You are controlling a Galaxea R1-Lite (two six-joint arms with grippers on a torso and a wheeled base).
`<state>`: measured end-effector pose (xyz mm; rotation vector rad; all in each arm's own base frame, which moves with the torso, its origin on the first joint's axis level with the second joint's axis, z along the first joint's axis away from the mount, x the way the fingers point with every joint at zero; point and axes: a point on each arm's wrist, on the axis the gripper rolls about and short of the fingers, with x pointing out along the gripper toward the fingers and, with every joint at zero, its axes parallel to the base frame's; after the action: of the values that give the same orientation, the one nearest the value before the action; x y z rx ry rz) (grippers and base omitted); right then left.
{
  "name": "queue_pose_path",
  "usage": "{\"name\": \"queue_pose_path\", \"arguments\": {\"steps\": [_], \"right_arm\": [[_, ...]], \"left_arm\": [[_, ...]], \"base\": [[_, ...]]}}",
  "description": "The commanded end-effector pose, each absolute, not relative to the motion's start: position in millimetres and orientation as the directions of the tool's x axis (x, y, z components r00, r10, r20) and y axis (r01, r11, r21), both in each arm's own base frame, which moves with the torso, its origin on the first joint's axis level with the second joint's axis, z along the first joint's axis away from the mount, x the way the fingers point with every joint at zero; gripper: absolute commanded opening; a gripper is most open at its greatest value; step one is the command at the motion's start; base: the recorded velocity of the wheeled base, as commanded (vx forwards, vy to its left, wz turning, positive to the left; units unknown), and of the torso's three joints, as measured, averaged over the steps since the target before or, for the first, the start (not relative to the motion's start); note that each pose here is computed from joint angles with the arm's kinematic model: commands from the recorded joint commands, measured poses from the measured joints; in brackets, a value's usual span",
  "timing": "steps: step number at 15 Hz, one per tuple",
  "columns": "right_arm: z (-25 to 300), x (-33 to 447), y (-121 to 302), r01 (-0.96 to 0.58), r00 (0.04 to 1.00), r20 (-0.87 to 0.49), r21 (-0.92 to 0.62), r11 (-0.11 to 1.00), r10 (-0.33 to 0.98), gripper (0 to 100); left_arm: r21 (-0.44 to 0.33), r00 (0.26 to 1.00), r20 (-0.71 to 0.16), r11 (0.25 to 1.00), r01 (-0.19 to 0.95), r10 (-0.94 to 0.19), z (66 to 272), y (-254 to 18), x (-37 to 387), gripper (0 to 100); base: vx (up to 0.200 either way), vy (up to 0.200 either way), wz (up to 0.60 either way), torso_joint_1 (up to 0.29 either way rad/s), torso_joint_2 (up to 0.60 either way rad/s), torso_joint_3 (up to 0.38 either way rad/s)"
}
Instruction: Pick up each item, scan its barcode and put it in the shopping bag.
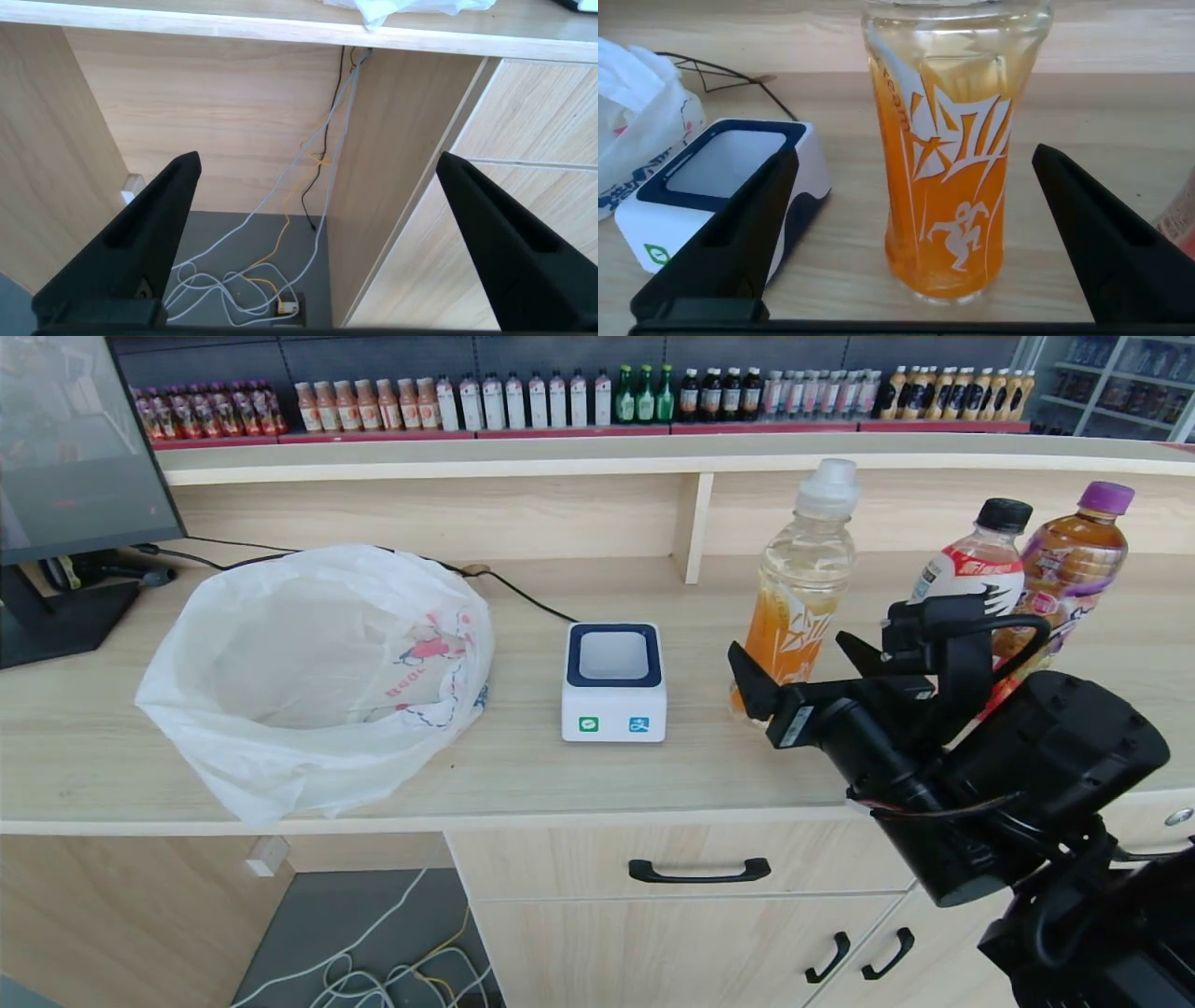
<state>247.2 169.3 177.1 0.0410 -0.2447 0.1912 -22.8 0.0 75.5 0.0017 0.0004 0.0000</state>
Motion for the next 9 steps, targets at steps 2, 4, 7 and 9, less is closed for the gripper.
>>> {"name": "queue_pose_path", "arguments": {"steps": [2, 4, 7, 9], "right_arm": [[174, 256, 163, -0.125, 0.965, 0.234, 0.02, 0.992, 0.117, 100], [173, 256, 170, -0.13, 0.964, 0.238, 0.018, 0.991, 0.122, 100], [174, 263, 177, -0.117, 0.963, 0.25, 0.031, 0.993, 0.106, 100], [175, 267, 178, -0.115, 0.961, 0.256, 0.036, 0.993, 0.102, 100]], "left_arm": [[0.002, 1.0, 0.0, 1.0, 0.0, 0.0, 75, 0, -23, 100], [0.002, 1.0, 0.0, 1.0, 0.0, 0.0, 75, 0, -23, 100], [0.002, 1.0, 0.0, 1.0, 0.0, 0.0, 75, 0, -23, 100], [0.002, 1.0, 0.0, 1.0, 0.0, 0.0, 75, 0, -23, 100]], "base": [[0.0, 0.0, 0.0, 0.0, 0.0, 0.0], [0.0, 0.0, 0.0, 0.0, 0.0, 0.0], [0.0, 0.0, 0.0, 0.0, 0.0, 0.0], [0.0, 0.0, 0.0, 0.0, 0.0, 0.0]]}}
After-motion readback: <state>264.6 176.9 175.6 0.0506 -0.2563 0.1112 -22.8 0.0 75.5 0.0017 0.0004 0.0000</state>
